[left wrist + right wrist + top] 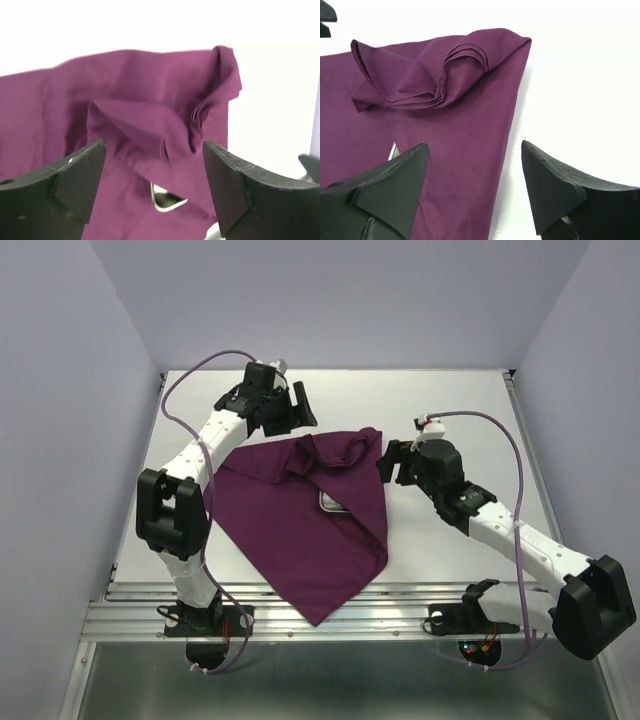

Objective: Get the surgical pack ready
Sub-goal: Pack the surgical kit at the center of the board.

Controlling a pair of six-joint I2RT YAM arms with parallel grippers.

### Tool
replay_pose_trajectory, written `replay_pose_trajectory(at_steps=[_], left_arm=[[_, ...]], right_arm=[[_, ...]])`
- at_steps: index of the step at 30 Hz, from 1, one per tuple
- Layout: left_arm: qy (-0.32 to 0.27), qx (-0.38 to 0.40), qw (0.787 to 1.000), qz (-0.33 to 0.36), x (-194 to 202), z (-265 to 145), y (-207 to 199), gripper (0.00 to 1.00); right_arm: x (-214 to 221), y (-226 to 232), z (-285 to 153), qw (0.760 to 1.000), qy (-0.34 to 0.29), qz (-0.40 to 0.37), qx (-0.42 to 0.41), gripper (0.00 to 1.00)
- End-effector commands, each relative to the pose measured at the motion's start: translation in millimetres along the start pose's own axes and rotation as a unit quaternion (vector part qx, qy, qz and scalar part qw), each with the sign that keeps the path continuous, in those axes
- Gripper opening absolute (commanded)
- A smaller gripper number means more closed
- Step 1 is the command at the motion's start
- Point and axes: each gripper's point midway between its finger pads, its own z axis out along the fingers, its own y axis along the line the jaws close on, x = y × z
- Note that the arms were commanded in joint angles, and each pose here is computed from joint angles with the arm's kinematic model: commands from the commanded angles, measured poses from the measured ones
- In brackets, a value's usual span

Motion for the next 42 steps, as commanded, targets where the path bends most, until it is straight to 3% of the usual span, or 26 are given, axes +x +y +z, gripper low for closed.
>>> replay_pose_trajectory(at_steps=[1,8,10,12,14,22,31,37,38,41,42], left_arm=[[-0.011,-0.023,1.000,-0.007,-14,12,-7,0.86],[0.006,-0.050,0.999,-0.005,-2,28,-6,0.71],[0.008,-0.046,0.999,0.003,1,26,-13,0.51],[0.011,-0.044,0.999,0.011,3,22,-18,0.20],[0.014,-0.042,0.999,0.014,4,17,-20,0.00],[-0.009,-0.023,1.000,0.014,11,-38,-37,0.00],[0.063,-0.002,0.998,0.013,77,-53,-42,0.00],[0.100,0.014,0.995,0.002,119,-43,-39,0.00],[0.106,0.017,0.994,0.000,125,-40,-40,0.00],[0.120,0.014,0.993,-0.002,138,-32,-34,0.00],[0.121,0.014,0.993,-0.001,140,-30,-33,0.00]], right_arm=[[-3,-6,-7,1.000,-0.015,0.007,0.018,0.80],[-4,-5,-14,1.000,-0.021,0.020,0.010,0.80],[-4,-6,-16,0.999,-0.023,0.020,0.011,0.80],[-3,-6,-16,0.999,-0.023,0.020,0.011,0.80],[-2,-6,-17,0.999,-0.023,0.020,0.011,0.80],[3,-5,-12,1.000,-0.011,0.016,0.009,0.80],[5,-4,8,0.999,0.003,0.027,0.026,0.80],[-20,2,34,0.995,-0.002,0.095,0.036,0.49],[-8,-6,45,0.994,0.024,0.099,0.051,0.44],[-23,-4,66,0.991,0.027,0.124,0.044,0.29],[-18,-16,79,0.989,0.038,0.134,0.056,0.17]])
